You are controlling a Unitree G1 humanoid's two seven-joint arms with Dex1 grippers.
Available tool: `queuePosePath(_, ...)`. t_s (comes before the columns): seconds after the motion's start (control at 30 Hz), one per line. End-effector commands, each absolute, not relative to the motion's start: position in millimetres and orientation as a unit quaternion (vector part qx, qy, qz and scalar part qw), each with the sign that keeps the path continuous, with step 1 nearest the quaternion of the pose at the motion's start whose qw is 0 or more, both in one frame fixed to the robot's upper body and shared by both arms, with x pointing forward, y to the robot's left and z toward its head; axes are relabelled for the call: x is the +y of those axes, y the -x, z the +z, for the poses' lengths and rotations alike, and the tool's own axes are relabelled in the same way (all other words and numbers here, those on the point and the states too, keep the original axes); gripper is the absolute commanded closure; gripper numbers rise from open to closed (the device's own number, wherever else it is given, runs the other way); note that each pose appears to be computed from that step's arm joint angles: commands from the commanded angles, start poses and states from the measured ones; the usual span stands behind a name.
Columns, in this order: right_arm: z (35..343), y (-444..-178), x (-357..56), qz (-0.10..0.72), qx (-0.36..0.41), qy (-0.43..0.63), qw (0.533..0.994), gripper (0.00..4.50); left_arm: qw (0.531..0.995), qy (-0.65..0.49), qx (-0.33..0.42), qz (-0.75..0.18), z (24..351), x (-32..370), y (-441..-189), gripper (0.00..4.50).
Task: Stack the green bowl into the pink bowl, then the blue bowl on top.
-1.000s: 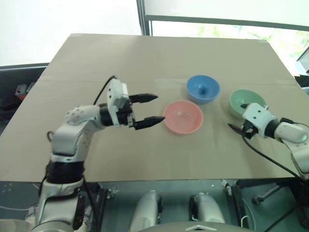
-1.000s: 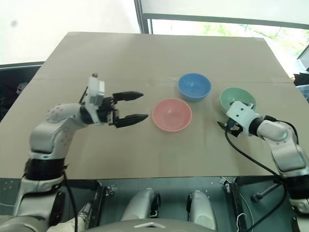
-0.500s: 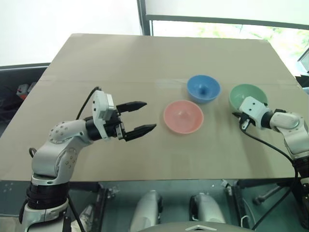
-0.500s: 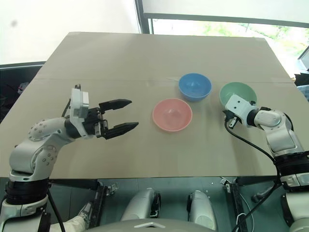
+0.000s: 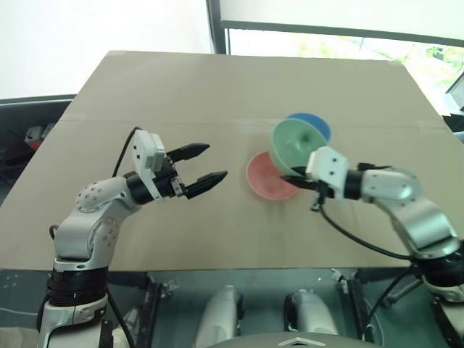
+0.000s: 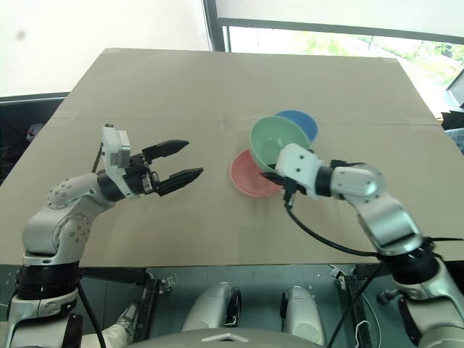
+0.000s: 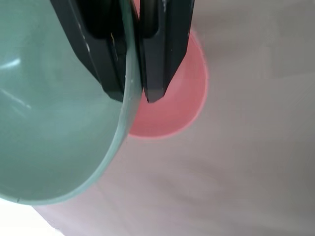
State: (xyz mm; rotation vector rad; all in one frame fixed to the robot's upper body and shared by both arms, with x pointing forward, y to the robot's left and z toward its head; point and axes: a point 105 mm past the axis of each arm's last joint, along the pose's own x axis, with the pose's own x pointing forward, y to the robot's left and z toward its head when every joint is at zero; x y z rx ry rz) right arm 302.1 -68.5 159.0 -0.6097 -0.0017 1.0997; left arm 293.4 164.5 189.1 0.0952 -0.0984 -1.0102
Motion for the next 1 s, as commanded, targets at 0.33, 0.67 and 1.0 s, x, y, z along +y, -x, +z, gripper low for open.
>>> queuePosePath(0.33,238.3,-287.8,-77.3,0.521,-0.098,0.2,0.824,0.31,0.878,-0.052,-0.069,-0.47,198.6,167.7,-283.6,0.0)
queuePosePath(0.67,194.7,-388.6,-157.2,0.39,-0.055,0.487,0.78,0.31,0.879,-0.05,-0.08,-0.467,203.2,164.0,-286.1,0.0)
queuePosePath(1.0,164.1,-421.0,-134.1,0.414,-0.051,0.528,0.739,0.81,0.891,-0.054,-0.082,-0.444,205.0,171.3,-274.4,0.0)
